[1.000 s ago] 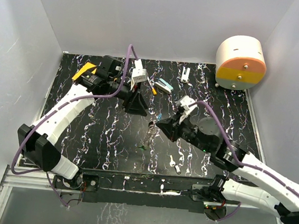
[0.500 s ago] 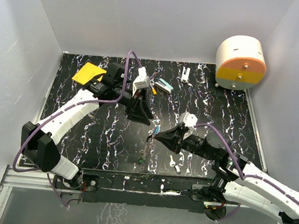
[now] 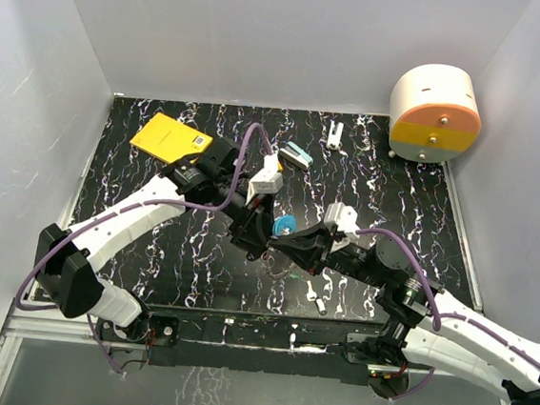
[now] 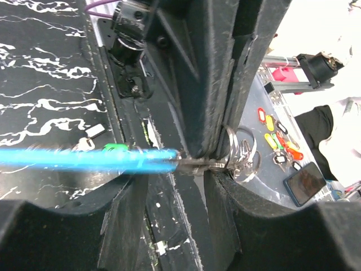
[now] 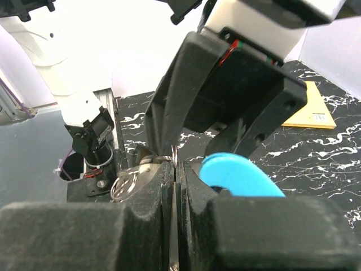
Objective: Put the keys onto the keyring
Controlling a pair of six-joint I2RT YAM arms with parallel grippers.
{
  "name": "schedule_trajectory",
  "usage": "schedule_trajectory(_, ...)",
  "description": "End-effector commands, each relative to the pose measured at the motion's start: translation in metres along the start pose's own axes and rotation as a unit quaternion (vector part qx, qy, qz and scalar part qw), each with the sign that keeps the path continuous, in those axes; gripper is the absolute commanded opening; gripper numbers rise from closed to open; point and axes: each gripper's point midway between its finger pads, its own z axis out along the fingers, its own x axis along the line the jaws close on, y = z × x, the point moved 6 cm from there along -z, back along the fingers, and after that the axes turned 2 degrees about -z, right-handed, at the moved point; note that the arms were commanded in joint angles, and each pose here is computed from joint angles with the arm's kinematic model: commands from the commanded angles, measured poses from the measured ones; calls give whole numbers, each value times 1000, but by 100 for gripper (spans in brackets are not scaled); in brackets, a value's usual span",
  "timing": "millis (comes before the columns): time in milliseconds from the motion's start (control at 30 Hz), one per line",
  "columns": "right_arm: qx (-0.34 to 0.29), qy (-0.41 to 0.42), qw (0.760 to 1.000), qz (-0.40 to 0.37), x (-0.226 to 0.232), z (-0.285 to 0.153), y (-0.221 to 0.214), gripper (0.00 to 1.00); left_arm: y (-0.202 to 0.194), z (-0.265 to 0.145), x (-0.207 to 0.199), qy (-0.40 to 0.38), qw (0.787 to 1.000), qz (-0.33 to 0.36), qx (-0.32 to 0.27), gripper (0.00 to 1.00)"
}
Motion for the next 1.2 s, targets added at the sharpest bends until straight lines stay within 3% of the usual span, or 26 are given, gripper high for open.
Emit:
schedule_trajectory(0,-84,11,996,-27,2,6,39,8,0,3,-22,-24,999,37,7,42)
schedule_trajectory(467,-87,-5,996,-18,3,-9,42,8,-3,-6,-33,-6,997,62,36,36)
schedule_trajectory(800,-64,2,998,-2,4,-6,32,8,15,-17,-52,-32,994,102,22,39)
schedule_trajectory(1167,-64,-2,998,-1,4,-9,34,8,0,-18,-61,-50,992,111,26,41)
